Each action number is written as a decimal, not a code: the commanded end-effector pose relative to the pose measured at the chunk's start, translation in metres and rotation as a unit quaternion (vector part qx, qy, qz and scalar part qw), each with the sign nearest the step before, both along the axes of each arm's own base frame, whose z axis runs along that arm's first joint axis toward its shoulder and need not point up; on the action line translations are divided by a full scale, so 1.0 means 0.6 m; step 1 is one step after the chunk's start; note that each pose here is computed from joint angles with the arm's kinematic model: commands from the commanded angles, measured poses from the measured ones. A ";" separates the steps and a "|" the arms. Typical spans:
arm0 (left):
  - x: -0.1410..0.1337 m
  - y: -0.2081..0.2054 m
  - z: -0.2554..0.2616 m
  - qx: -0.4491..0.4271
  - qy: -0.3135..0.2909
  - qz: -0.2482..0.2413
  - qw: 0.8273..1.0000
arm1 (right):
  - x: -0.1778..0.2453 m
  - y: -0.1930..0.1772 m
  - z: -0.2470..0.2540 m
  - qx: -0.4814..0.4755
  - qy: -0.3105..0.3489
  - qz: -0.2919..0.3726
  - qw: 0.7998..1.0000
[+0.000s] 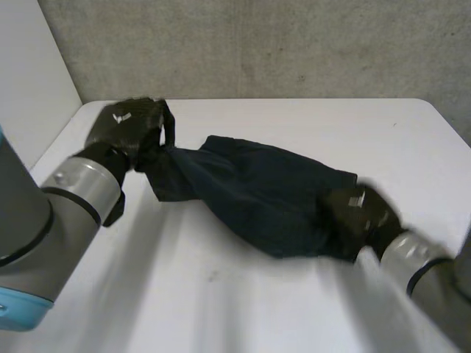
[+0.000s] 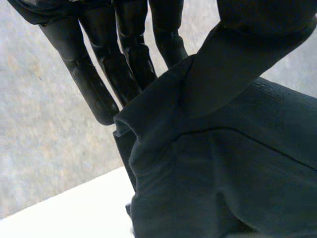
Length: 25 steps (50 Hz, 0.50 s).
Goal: Fold the shorts.
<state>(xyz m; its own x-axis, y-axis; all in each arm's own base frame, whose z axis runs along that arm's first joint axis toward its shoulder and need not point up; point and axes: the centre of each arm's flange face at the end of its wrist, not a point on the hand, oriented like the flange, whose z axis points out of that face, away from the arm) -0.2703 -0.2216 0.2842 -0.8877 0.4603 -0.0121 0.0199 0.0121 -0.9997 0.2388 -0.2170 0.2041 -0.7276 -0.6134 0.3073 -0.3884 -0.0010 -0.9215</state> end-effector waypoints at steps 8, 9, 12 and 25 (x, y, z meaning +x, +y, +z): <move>0.043 0.093 0.265 -0.213 0.112 -0.035 0.970 | -0.027 0.021 0.346 -0.211 -0.010 -0.013 0.977; 0.044 0.095 0.269 -0.215 0.114 -0.035 0.969 | -0.026 0.017 0.347 -0.205 -0.008 -0.014 0.979; 0.042 0.091 0.262 -0.200 0.106 -0.036 0.973 | -0.018 -0.006 0.339 -0.176 0.005 -0.010 0.984; -0.016 -0.049 0.061 -0.027 0.013 -0.019 0.999 | 0.031 -0.115 0.188 -0.034 0.054 0.006 0.998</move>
